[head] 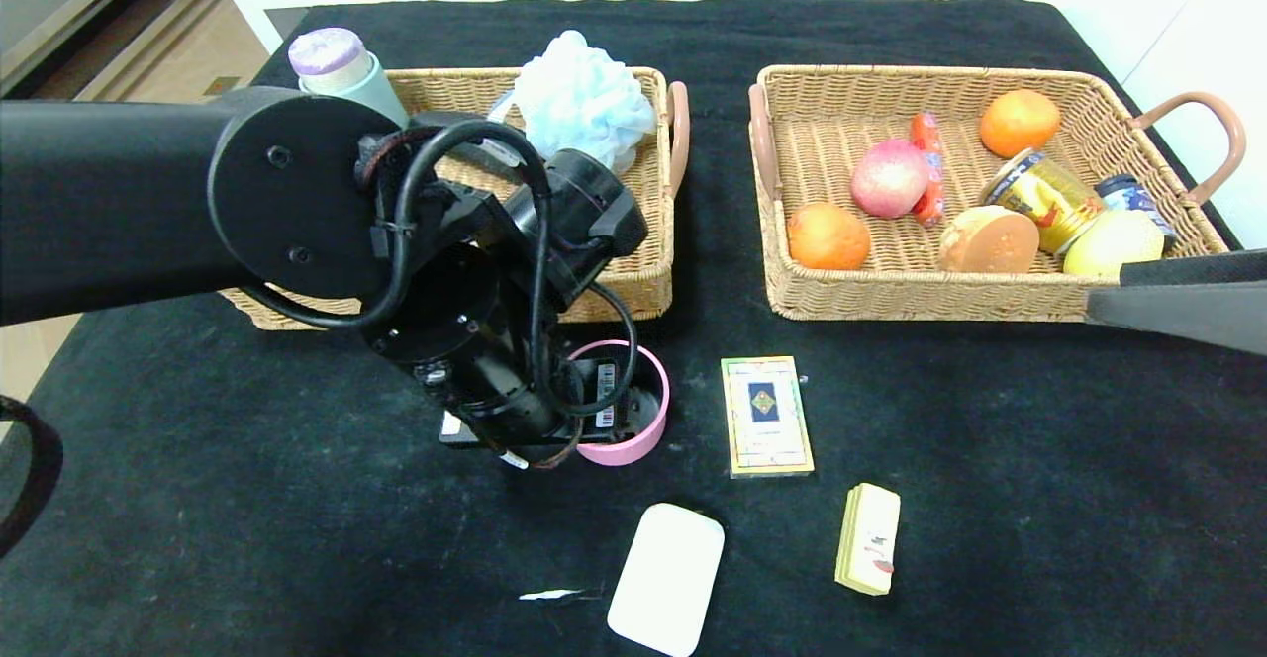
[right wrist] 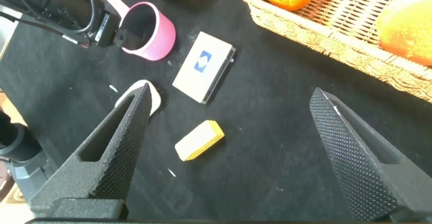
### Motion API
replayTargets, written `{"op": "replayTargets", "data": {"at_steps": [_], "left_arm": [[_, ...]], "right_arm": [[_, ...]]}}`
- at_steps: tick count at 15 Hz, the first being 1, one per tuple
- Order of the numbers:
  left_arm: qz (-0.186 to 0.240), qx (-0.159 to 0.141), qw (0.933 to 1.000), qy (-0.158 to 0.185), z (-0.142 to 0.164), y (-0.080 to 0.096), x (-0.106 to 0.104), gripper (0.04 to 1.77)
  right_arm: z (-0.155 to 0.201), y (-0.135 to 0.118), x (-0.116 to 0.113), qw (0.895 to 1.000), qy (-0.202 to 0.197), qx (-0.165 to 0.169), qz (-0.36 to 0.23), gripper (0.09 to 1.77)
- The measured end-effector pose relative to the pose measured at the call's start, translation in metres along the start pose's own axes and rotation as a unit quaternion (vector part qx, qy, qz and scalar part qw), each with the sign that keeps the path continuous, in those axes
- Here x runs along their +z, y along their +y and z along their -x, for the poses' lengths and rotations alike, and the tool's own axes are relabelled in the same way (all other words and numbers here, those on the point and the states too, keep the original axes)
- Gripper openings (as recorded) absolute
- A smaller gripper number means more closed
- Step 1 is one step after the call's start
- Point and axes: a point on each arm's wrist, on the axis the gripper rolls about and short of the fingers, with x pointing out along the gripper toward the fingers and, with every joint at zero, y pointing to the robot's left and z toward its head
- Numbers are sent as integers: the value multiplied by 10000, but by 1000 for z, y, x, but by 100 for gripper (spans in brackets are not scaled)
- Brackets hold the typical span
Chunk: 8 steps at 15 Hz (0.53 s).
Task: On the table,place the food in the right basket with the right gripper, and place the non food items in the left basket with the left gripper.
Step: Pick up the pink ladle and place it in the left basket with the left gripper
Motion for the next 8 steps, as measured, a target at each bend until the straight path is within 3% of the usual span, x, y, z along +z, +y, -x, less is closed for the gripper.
{"op": "replayTargets", "data": {"at_steps": [3,5,8], "left_arm": [[9,19,10000,11,-2,0,0,169],[13,46,10000,-16,-2,0,1,132],[13,70,10000,-24,-3,0,1,93]], "right_arm": [[0,0,0,10000,-2,4,1,171],[0,0,0,10000,3,4,0,171],[0,0,0,10000,5,4,-3,171]]}}
